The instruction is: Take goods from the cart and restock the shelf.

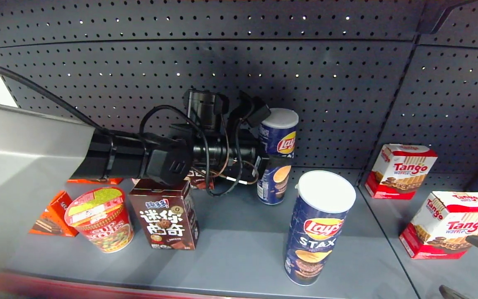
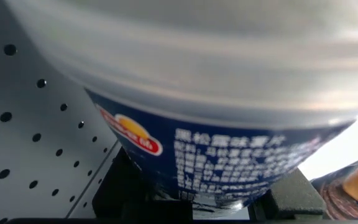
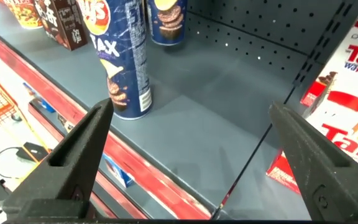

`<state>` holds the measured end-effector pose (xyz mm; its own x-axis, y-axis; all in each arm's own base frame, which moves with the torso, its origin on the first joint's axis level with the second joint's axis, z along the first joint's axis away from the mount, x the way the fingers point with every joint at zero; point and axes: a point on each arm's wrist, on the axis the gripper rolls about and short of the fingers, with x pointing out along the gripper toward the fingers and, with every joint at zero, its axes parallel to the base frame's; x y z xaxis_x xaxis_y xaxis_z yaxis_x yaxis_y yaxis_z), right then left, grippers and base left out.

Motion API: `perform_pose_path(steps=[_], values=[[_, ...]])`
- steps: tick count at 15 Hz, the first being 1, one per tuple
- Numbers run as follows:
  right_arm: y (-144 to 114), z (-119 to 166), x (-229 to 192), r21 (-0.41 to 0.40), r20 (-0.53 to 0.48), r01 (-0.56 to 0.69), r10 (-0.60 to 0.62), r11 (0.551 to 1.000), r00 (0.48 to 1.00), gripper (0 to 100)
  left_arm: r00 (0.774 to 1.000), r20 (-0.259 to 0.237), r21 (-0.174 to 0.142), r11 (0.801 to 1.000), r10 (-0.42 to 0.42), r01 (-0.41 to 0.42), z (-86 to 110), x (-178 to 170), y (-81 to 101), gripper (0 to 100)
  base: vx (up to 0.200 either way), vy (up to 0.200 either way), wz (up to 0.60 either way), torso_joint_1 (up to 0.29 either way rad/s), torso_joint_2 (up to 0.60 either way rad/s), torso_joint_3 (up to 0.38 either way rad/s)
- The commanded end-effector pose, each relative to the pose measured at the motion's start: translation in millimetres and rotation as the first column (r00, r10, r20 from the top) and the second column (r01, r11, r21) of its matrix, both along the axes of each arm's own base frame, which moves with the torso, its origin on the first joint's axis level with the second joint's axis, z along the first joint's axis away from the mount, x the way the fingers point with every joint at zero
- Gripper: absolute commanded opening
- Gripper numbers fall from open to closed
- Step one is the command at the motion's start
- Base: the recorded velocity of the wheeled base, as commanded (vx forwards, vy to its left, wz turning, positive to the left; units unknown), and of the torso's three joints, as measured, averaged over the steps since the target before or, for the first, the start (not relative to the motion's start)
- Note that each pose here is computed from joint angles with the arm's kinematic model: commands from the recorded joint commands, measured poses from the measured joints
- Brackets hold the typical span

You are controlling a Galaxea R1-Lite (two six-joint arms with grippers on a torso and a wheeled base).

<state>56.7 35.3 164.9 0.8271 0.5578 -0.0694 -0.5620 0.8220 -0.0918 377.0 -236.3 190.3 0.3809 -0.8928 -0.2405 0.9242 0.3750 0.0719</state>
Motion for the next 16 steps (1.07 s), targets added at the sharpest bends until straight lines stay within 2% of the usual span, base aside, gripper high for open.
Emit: perform_pose_path(steps=[1,16], values=[[-2,-1,-3,0.007,0.009,0.0,0.0,1.0,1.0,100,1.0,-0.012,0.007,1.0,0.0,0.0,-7.1,3,-1.9,0,0.0,0.0,0.0,0.0,0.0,0.0],[-3,-8,-5,-0.002,-0.005,0.0,0.0,1.0,1.0,100,1.0,-0.029,0.017,1.0,-0.01,0.011,-23.7,12,-13.0,0,0.0,0.0,0.0,0.0,0.0,0.0]])
